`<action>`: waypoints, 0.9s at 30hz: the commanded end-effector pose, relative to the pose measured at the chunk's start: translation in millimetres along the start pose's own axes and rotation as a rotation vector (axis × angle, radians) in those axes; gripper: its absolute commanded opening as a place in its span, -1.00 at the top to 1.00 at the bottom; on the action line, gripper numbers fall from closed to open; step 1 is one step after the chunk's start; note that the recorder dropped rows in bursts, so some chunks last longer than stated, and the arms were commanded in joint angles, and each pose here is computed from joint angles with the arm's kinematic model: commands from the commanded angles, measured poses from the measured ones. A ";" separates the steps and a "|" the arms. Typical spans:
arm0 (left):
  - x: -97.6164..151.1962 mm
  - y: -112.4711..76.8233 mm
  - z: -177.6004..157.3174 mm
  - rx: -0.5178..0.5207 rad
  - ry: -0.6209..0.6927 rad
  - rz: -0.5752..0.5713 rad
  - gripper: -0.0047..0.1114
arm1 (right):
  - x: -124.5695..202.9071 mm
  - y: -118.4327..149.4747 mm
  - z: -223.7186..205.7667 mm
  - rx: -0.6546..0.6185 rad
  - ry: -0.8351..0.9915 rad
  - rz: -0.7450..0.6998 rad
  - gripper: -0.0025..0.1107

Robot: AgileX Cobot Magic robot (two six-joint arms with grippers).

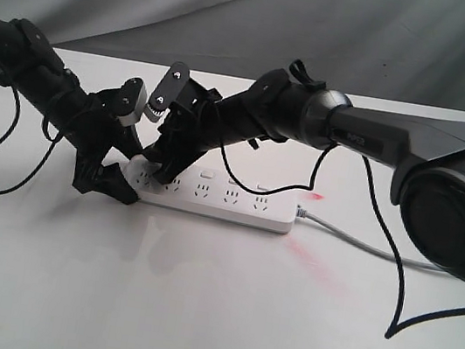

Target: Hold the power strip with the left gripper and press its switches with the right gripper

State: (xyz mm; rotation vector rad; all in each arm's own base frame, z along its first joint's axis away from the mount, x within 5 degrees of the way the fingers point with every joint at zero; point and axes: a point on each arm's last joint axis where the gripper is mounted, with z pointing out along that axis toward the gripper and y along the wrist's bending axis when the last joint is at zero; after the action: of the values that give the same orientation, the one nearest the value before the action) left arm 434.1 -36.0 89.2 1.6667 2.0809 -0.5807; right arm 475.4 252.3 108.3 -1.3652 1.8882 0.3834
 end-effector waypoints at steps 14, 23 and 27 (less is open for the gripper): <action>12.6 -5.5 15.7 0.055 0.038 -0.018 -0.18 | 30.7 14.4 19.3 -0.116 0.113 -0.101 0.11; 12.6 -5.5 15.7 0.055 0.038 -0.018 -0.18 | -12.5 2.5 -15.3 -0.049 0.016 -0.102 0.11; 12.6 -5.5 15.7 0.055 0.038 -0.018 -0.18 | -14.1 -5.5 -29.1 -0.051 0.027 -0.122 0.11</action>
State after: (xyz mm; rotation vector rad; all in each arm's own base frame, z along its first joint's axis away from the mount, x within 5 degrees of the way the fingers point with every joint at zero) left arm 434.1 -36.0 89.2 1.6667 2.0809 -0.5807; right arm 469.8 250.2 131.5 -1.4997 1.8191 0.3529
